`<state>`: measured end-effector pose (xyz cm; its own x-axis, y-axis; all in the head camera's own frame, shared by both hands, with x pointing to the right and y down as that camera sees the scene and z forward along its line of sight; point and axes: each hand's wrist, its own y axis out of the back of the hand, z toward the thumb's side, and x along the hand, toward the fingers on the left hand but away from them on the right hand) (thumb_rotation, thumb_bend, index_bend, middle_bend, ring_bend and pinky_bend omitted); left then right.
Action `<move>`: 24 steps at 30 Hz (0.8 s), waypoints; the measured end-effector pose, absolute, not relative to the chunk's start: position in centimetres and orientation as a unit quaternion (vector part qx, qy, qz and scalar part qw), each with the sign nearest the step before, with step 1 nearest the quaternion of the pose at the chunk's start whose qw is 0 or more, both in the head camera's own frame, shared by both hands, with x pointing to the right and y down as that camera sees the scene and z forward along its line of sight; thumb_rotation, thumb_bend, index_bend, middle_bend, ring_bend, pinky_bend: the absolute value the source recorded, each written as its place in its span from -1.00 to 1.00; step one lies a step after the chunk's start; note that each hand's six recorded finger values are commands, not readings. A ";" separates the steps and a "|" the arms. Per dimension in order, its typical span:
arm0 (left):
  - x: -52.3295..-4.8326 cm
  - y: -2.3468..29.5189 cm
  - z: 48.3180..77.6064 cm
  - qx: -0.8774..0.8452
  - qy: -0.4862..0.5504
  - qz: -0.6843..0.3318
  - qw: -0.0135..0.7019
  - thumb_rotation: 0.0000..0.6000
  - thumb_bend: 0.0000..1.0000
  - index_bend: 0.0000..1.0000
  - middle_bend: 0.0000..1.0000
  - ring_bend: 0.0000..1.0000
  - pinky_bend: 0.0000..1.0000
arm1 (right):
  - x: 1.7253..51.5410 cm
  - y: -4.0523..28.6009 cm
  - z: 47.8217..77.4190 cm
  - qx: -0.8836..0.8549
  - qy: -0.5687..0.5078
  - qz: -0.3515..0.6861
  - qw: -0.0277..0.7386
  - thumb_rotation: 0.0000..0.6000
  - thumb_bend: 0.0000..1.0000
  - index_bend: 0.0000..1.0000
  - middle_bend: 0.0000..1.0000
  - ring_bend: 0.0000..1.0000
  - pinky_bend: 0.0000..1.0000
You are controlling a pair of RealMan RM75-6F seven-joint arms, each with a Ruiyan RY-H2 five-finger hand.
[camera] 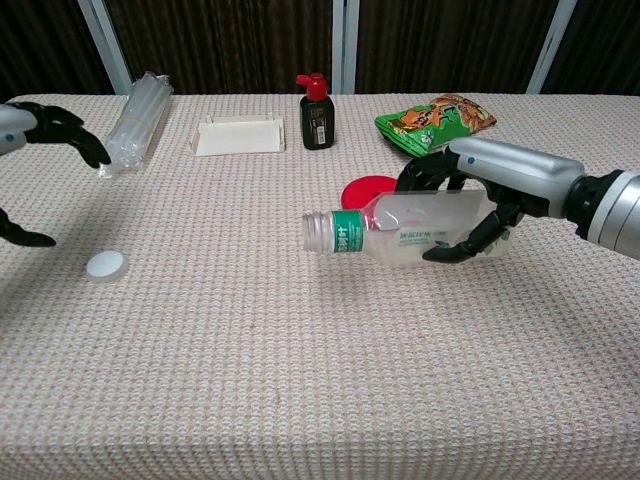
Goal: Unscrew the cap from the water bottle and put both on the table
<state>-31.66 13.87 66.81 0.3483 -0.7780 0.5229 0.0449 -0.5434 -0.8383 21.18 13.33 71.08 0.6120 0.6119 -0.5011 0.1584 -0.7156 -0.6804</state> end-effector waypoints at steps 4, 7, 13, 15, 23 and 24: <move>-33.6 13.1 64.8 -0.695 0.309 -0.508 0.405 1.00 -0.88 -0.56 -0.54 -0.90 -1.00 | 21.7 14.4 71.8 -0.843 -0.202 0.400 0.298 1.00 -0.42 -1.00 -0.81 -1.00 -0.86; -35.5 12.9 63.3 -0.677 0.344 -0.512 0.402 1.00 -0.88 -0.56 -0.55 -0.90 -1.00 | 22.3 14.7 71.4 -0.840 -0.200 0.406 0.300 1.00 -0.45 -1.00 -0.89 -1.00 -0.91; -40.0 13.3 61.2 -0.639 0.392 -0.533 0.392 1.00 -0.88 -0.56 -0.55 -0.90 -1.00 | 25.3 13.1 68.2 -0.823 -0.248 0.402 0.316 1.00 -0.46 -1.00 -0.80 -1.00 -0.91; -41.6 13.8 60.6 -0.625 0.405 -0.543 0.388 1.00 -0.88 -0.56 -0.55 -0.90 -1.00 | 27.4 12.4 66.6 -0.806 -0.275 0.406 0.331 1.00 -0.46 -1.00 -0.77 -1.00 -0.91; -45.8 17.9 59.1 -0.606 0.422 -0.577 0.349 1.00 -0.88 -0.56 -0.55 -0.90 -1.00 | 37.2 14.0 60.6 -0.712 -0.363 0.470 0.375 1.00 -0.45 -0.99 -0.76 -1.00 -0.91; -45.9 18.4 59.0 -0.607 0.422 -0.578 0.347 1.00 -0.88 -0.56 -0.55 -0.90 -1.00 | 38.0 14.6 60.2 -0.703 -0.370 0.478 0.374 1.00 -0.44 -0.99 -0.76 -1.00 -0.91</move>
